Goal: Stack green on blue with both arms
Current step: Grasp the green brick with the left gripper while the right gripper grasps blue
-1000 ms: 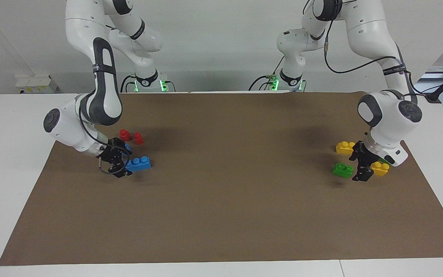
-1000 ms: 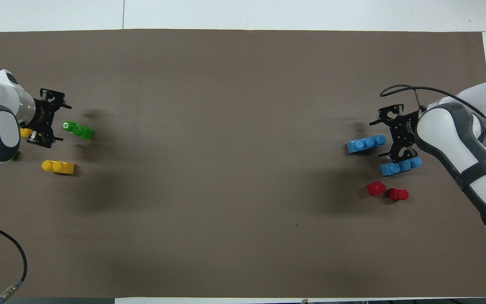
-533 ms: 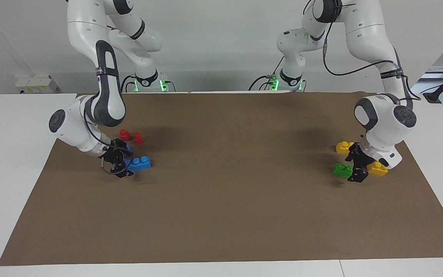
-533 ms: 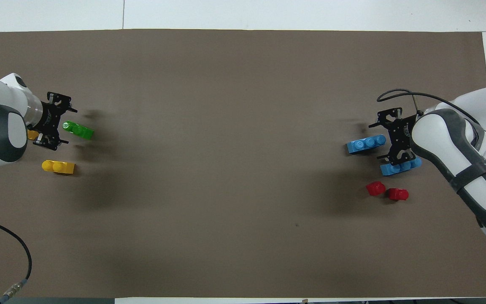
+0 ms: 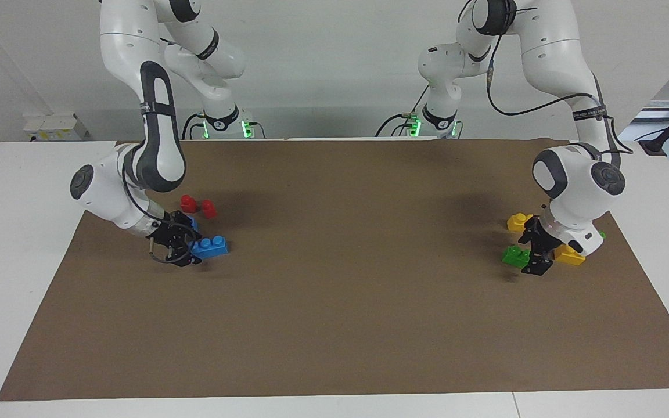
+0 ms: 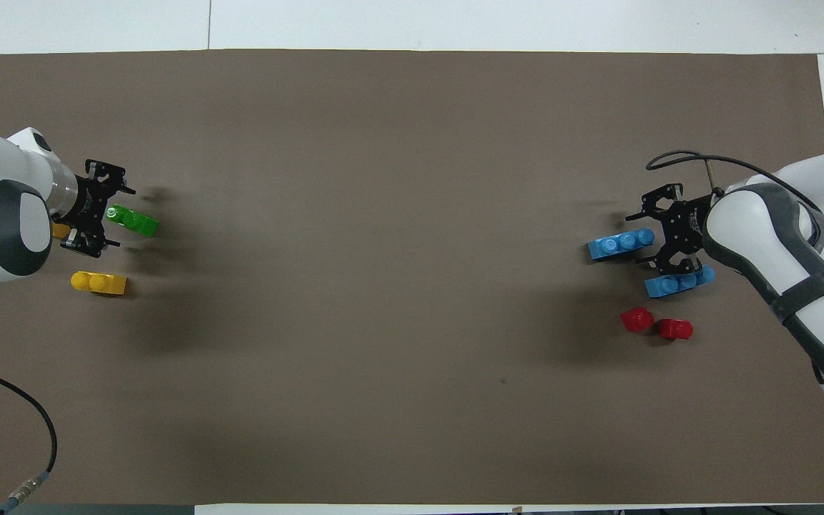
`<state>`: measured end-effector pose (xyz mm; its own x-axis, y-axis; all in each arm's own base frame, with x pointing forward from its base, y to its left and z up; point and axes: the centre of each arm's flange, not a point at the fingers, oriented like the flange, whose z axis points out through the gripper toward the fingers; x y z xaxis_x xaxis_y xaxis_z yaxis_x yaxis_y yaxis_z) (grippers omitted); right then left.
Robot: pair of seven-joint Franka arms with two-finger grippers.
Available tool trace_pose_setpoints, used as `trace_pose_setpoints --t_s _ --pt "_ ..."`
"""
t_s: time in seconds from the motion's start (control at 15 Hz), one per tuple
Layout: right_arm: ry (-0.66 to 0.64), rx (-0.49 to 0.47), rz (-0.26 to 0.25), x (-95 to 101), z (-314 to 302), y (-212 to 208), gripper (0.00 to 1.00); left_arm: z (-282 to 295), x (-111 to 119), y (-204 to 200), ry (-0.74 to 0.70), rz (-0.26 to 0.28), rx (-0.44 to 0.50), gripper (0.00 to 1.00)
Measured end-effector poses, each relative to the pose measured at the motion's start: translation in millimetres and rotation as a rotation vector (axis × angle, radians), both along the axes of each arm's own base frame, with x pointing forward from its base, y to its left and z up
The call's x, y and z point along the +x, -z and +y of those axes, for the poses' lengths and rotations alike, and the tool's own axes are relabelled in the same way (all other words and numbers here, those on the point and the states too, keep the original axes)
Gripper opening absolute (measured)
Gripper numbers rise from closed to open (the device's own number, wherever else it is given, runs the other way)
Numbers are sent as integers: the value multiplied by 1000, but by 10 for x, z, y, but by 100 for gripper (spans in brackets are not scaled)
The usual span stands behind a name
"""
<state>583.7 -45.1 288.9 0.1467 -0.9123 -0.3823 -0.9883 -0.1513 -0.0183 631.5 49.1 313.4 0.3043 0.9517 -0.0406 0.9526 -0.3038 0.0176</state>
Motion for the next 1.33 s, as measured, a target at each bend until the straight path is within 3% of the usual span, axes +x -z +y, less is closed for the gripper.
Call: trace_pose_setpoints --t_s 0.2,0.27,0.4,0.47,0.6,0.67,1.0,1.33 --pt "9 0 0 -8 -67 4 79 0 0 0 0 0 0 95" --pt "9 0 0 -9 -70 4 71 1 1 0 5 -1 3 85" --pt "6 0 -1 -9 -66 5 67 7 2 -2 22 -1 21 70" --pt "5 0 -1 -9 -62 5 55 9 4 -5 26 -3 26 67" --pt "0 1 -2 -7 -40 3 34 9 5 -5 27 -3 28 43" --pt "-3 1 -3 -4 -25 0 34 6 6 -5 29 -4 28 34" --pt "-65 26 -4 42 39 -160 34 -30 10 -7 36 -5 27 34" --pt "-63 73 0 350 544 -1157 34 -57 53 -126 40 -26 27 34"
